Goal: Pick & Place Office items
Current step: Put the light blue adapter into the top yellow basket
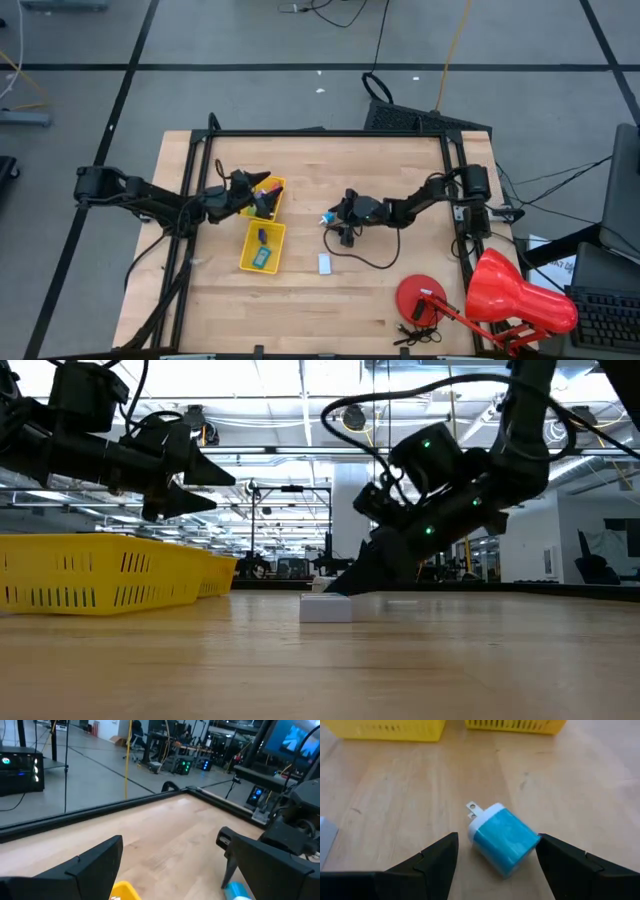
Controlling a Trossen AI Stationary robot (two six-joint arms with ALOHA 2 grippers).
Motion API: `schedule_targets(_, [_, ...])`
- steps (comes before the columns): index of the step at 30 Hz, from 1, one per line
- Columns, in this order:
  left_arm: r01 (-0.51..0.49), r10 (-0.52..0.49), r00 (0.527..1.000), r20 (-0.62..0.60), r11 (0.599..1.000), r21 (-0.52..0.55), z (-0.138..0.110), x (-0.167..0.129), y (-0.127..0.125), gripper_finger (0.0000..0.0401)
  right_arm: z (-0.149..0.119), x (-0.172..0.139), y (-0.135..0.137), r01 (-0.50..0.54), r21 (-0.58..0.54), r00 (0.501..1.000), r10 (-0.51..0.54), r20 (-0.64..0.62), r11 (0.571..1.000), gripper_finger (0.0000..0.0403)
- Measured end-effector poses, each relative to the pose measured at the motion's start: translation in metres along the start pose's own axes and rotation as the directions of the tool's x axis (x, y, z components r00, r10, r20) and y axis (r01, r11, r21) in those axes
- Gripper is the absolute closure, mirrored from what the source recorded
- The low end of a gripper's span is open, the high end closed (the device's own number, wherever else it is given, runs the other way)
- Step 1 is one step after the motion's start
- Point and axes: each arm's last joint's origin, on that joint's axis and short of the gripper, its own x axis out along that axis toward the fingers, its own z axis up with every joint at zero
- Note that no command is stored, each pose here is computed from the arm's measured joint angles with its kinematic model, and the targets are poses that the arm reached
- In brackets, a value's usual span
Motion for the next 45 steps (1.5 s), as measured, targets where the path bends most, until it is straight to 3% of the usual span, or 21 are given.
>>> schedule_targets(15, [-0.003,0.002,0.999,-0.033,1.000,-0.008,-0.004,0.000,0.000,0.0027,-0.001,0.001,0.015,-0.231,-0.050,0.973,0.230,-0.012,0.972,0.0149])
schedule_targets(25, [-0.001,0.001,0.999,-0.033,1.000,-0.007,-0.003,0.000,0.000,0.0027,0.001,0.001,0.022,-0.240,-0.167,0.970,0.244,0.004,0.956,0.0149])
schedule_targets(31, [-0.001,0.001,0.999,-0.033,1.000,-0.007,-0.003,0.000,0.000,0.0027,0.006,0.001,0.020,-0.131,-0.210,0.988,0.146,0.058,0.969,0.0149])
schedule_targets(34, [-0.001,0.001,0.999,-0.033,1.000,-0.008,-0.003,0.000,0.000,0.0027,0.005,0.001,0.022,-0.134,-0.225,0.987,0.150,0.055,0.965,0.0150])
schedule_targets(45, [-0.001,0.000,0.999,-0.033,1.000,-0.028,-0.003,0.000,0.000,0.0027,0.005,0.001,0.024,-0.138,-0.206,0.987,0.153,0.055,0.969,0.0202])
